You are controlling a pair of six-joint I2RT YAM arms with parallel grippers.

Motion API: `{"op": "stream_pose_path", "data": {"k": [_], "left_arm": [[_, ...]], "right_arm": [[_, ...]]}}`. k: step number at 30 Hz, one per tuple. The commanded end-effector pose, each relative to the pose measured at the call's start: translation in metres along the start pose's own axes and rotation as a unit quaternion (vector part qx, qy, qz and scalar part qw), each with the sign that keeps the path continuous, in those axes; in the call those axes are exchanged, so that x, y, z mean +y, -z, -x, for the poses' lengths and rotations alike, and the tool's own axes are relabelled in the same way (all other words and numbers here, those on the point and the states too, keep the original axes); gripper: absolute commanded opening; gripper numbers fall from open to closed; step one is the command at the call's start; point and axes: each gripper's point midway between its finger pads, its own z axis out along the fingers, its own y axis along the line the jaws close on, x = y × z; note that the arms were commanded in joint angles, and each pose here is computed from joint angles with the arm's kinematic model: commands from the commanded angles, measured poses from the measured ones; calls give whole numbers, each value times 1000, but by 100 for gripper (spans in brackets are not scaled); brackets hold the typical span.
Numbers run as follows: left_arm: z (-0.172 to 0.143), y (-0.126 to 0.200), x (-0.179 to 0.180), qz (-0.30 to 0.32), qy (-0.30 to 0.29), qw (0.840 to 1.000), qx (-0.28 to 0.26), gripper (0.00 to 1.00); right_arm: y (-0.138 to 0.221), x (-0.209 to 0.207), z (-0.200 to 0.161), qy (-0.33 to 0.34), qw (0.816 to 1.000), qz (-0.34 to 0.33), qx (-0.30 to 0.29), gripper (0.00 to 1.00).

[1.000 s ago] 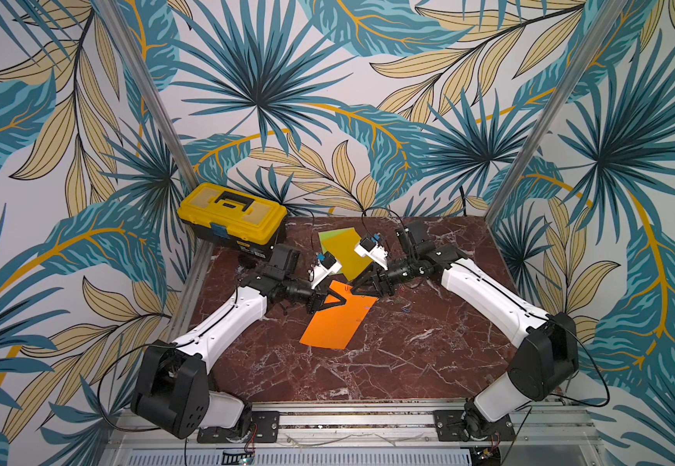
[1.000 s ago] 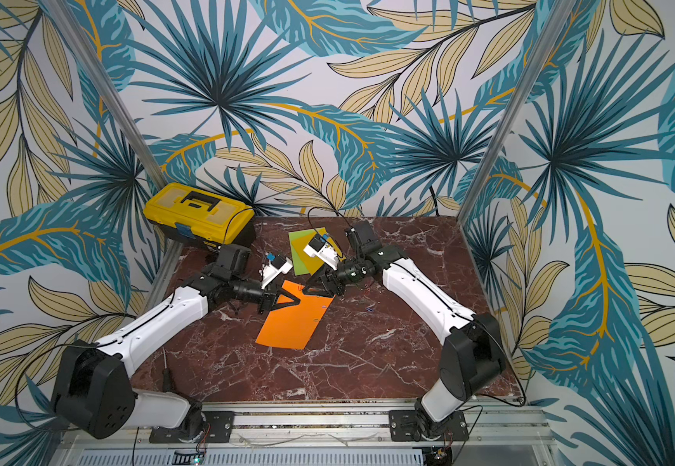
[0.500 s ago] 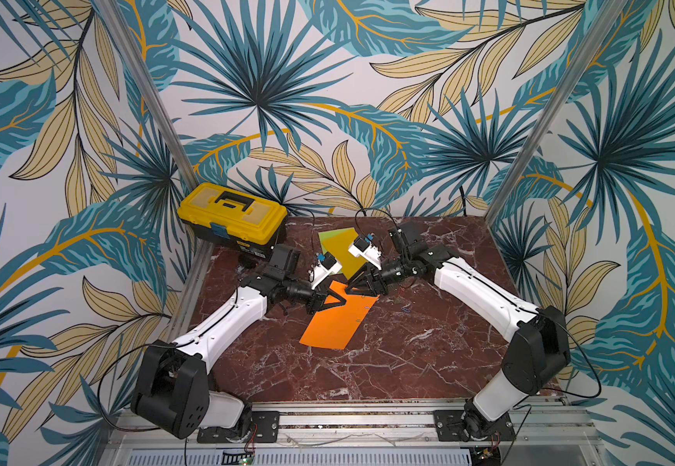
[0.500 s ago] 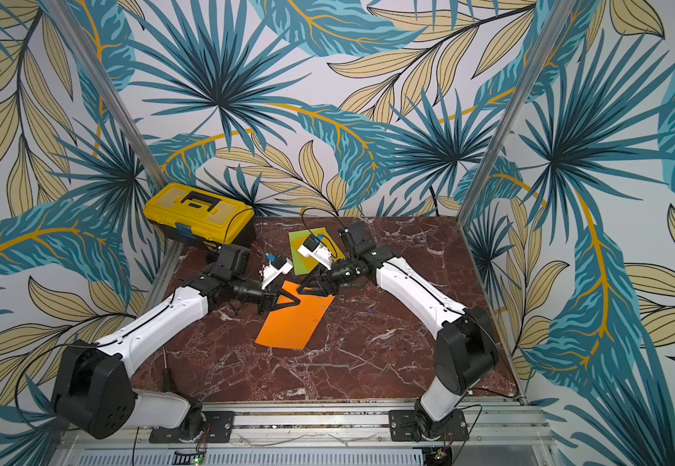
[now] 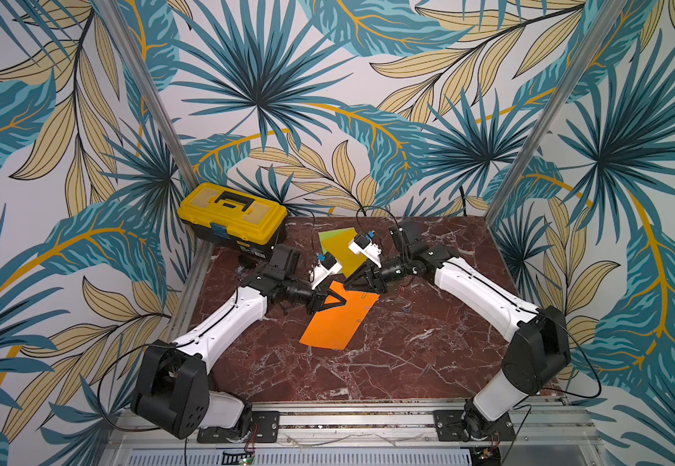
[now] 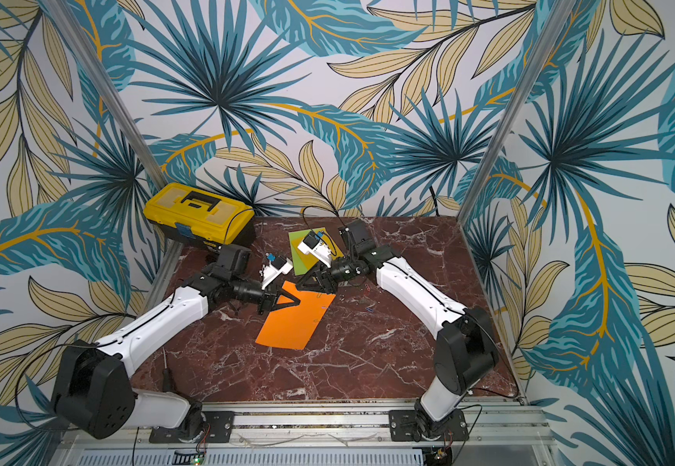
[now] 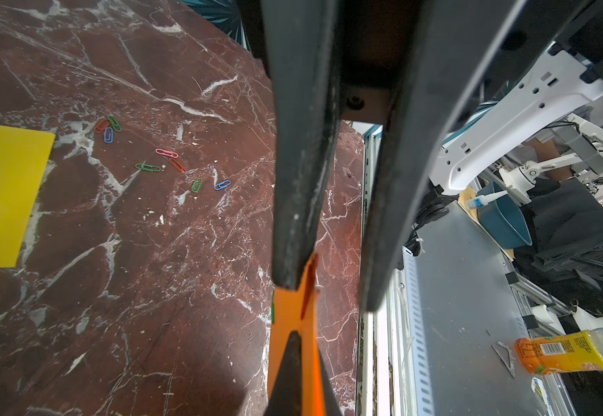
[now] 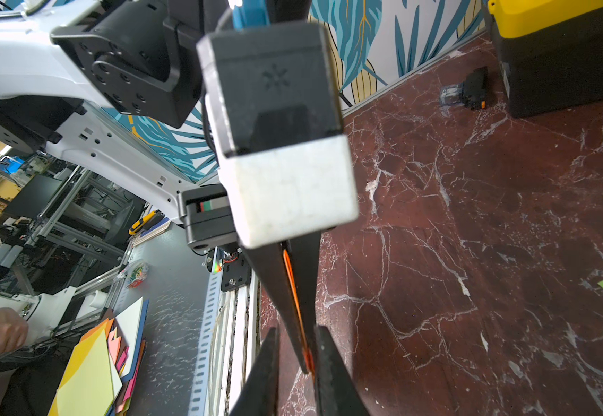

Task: Unclip the paperclips from the documents
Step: Remove the paper clip from the document.

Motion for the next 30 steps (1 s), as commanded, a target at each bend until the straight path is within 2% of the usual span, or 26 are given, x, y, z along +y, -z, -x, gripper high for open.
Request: {"op": "stream_pose_path", "data": {"k": [1, 13, 30], "left_arm": [[4, 2, -8, -5, -12, 1000, -3, 0], [5, 3, -9, -5, -14, 1000, -3, 0], [2, 1, -6, -7, -7, 1000, 1, 0]], "right_arm": [[0, 9, 1, 4, 1000, 15, -5, 15], [2, 11, -2, 3, 1000, 13, -1, 0], [0, 11, 4, -1, 1000, 24, -15, 0]]}}
